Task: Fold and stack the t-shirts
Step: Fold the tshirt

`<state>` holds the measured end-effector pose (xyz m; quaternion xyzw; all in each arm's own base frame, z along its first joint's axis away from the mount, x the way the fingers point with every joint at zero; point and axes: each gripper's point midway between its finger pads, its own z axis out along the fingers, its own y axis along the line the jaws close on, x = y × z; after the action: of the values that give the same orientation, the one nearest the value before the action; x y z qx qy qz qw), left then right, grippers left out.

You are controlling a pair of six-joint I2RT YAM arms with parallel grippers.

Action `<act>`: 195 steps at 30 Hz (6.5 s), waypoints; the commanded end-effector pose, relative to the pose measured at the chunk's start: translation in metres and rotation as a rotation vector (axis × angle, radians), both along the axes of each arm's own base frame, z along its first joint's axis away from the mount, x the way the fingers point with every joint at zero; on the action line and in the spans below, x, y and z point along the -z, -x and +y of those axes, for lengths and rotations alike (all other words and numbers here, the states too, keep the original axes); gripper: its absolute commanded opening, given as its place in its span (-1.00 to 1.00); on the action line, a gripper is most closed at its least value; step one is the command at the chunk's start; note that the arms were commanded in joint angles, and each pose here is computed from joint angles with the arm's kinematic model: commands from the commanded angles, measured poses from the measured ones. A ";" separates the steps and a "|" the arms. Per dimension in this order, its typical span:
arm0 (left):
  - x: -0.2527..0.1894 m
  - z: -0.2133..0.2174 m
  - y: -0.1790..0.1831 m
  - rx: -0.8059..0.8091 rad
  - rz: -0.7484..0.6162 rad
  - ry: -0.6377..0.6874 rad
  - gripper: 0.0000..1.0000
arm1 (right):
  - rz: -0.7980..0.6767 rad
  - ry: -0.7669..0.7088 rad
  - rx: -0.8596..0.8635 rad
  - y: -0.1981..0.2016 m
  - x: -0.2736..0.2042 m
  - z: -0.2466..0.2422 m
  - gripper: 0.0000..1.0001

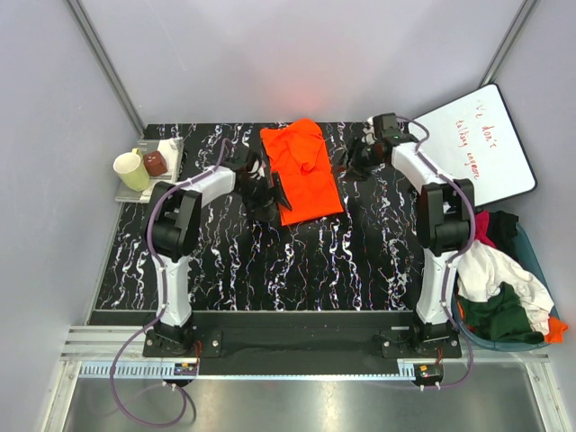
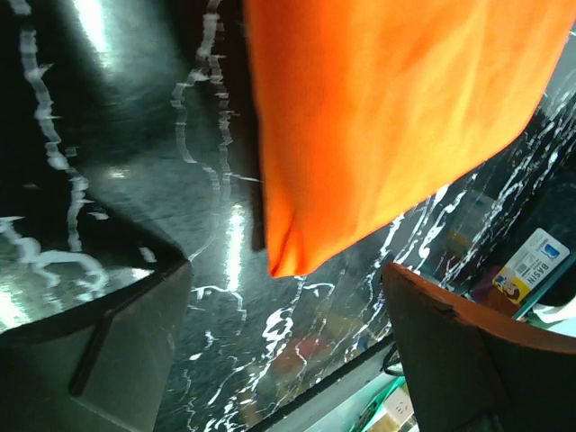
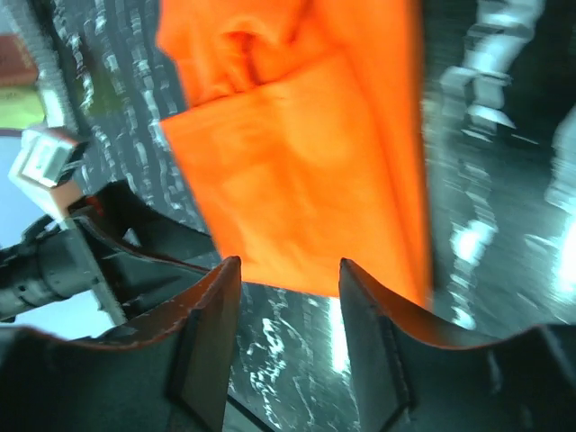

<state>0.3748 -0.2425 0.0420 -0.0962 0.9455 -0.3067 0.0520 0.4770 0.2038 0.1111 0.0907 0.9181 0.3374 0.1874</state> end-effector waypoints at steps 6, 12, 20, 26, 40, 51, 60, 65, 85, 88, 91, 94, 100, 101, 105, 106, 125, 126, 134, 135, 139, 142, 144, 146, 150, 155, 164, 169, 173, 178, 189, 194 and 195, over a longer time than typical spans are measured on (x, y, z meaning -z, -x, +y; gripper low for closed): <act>0.010 -0.028 -0.018 -0.004 -0.013 0.023 0.23 | 0.255 0.070 0.017 0.050 0.088 -0.024 0.16; 0.018 -0.030 -0.018 -0.024 0.016 0.016 -1.00 | 0.372 0.039 0.006 0.067 0.101 -0.018 0.10; 0.006 -0.031 -0.008 -0.009 0.020 0.041 -1.00 | 0.458 0.017 -0.059 0.113 0.101 -0.016 -0.97; -0.007 -0.019 0.027 0.031 0.023 0.027 -1.00 | 0.485 0.007 -0.116 0.154 0.094 -0.013 -1.00; -0.043 -0.011 0.161 0.249 -0.001 -0.065 -1.00 | 0.413 -0.035 -0.212 0.231 0.028 0.003 -1.00; -0.124 -0.010 0.118 0.269 -0.275 -0.109 -1.00 | 0.106 -0.036 -0.212 0.157 -0.060 0.018 -1.00; -0.143 0.001 0.040 0.167 -0.328 -0.088 -1.00 | 0.016 -0.020 -0.226 0.064 -0.055 0.039 -1.00; -0.129 -0.003 -0.001 0.134 -0.246 0.007 -1.00 | -0.014 -0.016 -0.225 0.025 -0.041 0.047 -0.99; -0.131 0.032 -0.071 -0.014 -0.244 0.069 0.98 | -0.088 -0.096 -0.107 -0.082 -0.016 0.062 -0.82; -0.129 0.040 -0.052 -0.014 -0.240 0.042 0.98 | -0.084 -0.075 -0.047 -0.098 0.005 0.059 -0.19; -0.123 0.043 -0.027 -0.003 -0.222 0.042 0.98 | -0.138 -0.073 -0.025 -0.110 -0.001 0.058 0.99; -0.119 0.051 -0.005 0.009 -0.228 0.020 0.98 | -0.211 -0.073 -0.035 -0.107 -0.039 0.056 1.00; -0.112 0.062 0.005 -0.005 -0.260 -0.027 0.98 | -0.283 -0.026 -0.046 -0.074 -0.082 0.041 1.00; -0.105 0.061 0.001 -0.008 -0.245 -0.030 0.98 | -0.284 -0.024 -0.050 -0.070 -0.083 0.040 1.00; -0.094 0.052 -0.031 -0.034 -0.231 -0.018 0.98 | -0.224 -0.056 -0.062 -0.056 -0.070 0.044 0.99; -0.092 0.049 -0.041 -0.040 -0.240 -0.012 0.98 | -0.212 -0.057 -0.058 -0.058 -0.064 0.045 1.00; -0.056 0.003 -0.193 -0.202 -0.269 0.146 -1.00 | -0.118 -0.024 -0.049 -0.022 -0.047 0.020 0.96; -0.048 0.007 -0.193 -0.227 -0.244 0.135 -1.00 | -0.117 -0.021 -0.052 -0.020 -0.047 0.020 0.96; -0.006 0.059 -0.179 -0.328 -0.146 -0.011 -1.00 | -0.101 0.007 -0.053 -0.015 -0.038 0.011 0.97; -0.009 0.063 -0.179 -0.328 -0.155 -0.021 -1.00 | -0.099 0.006 -0.054 -0.016 -0.036 0.012 0.97; -0.064 0.062 -0.181 -0.265 -0.286 0.031 -1.00 | -0.104 -0.005 -0.063 -0.021 -0.036 0.016 0.92; -0.115 0.044 -0.178 -0.198 -0.402 0.128 -1.00 | -0.112 -0.042 -0.081 -0.031 -0.038 0.022 0.52; -0.144 0.030 -0.177 -0.178 -0.467 0.193 -1.00 | -0.118 -0.073 -0.098 -0.042 -0.038 0.030 -0.17; -0.153 0.014 -0.174 -0.167 -0.461 0.263 -1.00 | -0.125 -0.112 -0.111 -0.053 -0.039 0.039 -1.00; -0.143 -0.012 -0.180 -0.146 -0.414 0.327 -1.00 | -0.125 -0.154 -0.115 -0.075 -0.033 0.048 -1.00; -0.097 -0.050 -0.182 -0.126 -0.264 0.410 -1.00 | -0.058 -0.228 -0.103 -0.090 -0.010 0.061 -1.00; -0.023 -0.031 -0.182 -0.268 -0.100 0.338 -1.00 | 0.034 -0.151 -0.017 -0.095 0.048 0.051 -1.00; -0.009 0.013 -0.191 -0.337 -0.098 0.234 -1.00 | 0.043 -0.050 0.022 -0.094 0.073 0.036 -1.00; -0.008 0.036 -0.190 -0.342 -0.105 0.182 -1.00 | 0.077 -0.037 0.014 -0.086 0.085 0.034 -1.00; -0.017 0.032 -0.169 -0.254 -0.110 0.199 -1.00 | 0.107 -0.048 -0.023 -0.070 0.085 0.035 -1.00; -0.123 0.025 -0.129 -0.146 -0.321 0.301 -1.00 | -0.056 -0.050 -0.090 -0.054 -0.007 0.033 -1.00; -0.094 0.012 -0.102 -0.136 -0.238 0.318 -1.00 | -0.050 -0.063 -0.094 -0.050 -0.012 0.034 -1.00; -0.086 0.008 -0.097 -0.130 -0.213 0.319 -1.00 | -0.047 -0.065 -0.094 -0.050 -0.011 0.035 -1.00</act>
<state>0.4902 -0.2165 0.1450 -0.1428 0.8666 -0.4401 0.1868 0.5293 0.2378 0.0879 0.0649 0.9137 0.3661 0.1644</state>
